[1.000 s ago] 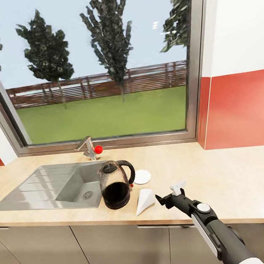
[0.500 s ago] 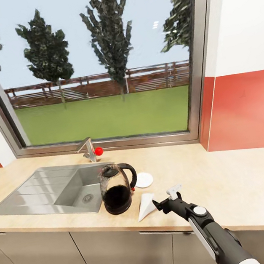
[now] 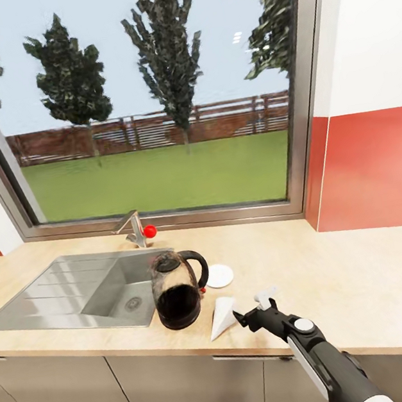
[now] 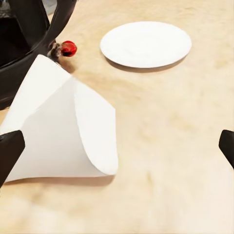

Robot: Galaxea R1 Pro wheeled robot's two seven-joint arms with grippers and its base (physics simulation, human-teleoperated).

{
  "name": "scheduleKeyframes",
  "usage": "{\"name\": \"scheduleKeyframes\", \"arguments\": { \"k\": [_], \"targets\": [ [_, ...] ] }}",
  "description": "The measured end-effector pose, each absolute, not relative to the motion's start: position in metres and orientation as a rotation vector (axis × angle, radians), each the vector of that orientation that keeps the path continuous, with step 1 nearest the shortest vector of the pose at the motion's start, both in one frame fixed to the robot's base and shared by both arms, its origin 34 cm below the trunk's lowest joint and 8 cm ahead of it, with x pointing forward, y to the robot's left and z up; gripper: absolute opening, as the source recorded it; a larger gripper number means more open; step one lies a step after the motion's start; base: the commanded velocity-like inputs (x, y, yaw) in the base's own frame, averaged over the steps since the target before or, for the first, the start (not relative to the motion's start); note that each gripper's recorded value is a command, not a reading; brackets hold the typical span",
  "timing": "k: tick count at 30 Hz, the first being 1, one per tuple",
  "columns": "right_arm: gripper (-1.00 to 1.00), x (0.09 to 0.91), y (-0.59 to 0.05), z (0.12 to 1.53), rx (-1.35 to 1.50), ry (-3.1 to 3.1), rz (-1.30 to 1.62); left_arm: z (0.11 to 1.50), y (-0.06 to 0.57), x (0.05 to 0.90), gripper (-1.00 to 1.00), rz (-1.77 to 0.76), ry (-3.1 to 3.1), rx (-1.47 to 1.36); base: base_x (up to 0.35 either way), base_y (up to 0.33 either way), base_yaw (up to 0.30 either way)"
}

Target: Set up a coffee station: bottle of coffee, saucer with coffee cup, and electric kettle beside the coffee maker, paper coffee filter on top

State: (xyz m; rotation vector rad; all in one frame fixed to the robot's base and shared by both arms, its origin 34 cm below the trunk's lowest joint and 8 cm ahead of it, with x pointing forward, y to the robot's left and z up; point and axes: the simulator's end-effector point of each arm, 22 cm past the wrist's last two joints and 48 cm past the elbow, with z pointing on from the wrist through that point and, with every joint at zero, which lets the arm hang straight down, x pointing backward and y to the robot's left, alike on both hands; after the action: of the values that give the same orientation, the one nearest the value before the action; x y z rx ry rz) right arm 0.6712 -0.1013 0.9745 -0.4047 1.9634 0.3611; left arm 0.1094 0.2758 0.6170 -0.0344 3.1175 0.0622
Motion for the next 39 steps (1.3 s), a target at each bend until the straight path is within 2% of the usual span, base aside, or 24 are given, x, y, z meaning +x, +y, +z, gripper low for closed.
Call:
{"name": "scheduleKeyframes", "arguments": {
  "k": [10,18,35,36,39],
  "targets": [
    [1.00,0.663,-0.072,0.975,-0.467,1.954,0.394,0.617,0.277,0.110,1.00,0.066,3.116,-0.046,0.005,0.000,0.000],
    [1.00,0.668,-0.072,0.989,-0.463,1.922,0.388,0.617,0.276,0.110,1.00,0.065,3.116,-0.046,0.000,0.000,0.000],
    [1.00,0.666,-0.103,0.989,-0.536,1.918,0.378,0.617,0.277,0.110,1.00,0.066,3.116,-0.046,0.000,0.000,0.000],
    [1.00,0.643,-0.077,0.989,-0.655,1.899,0.543,0.617,0.277,0.110,1.00,0.067,3.116,-0.046,0.000,0.000,0.000],
    [1.00,0.640,-0.077,0.988,-0.674,1.898,0.560,0.617,0.277,0.110,1.00,0.066,3.117,-0.046,0.000,0.000,0.000]
  ]
}}
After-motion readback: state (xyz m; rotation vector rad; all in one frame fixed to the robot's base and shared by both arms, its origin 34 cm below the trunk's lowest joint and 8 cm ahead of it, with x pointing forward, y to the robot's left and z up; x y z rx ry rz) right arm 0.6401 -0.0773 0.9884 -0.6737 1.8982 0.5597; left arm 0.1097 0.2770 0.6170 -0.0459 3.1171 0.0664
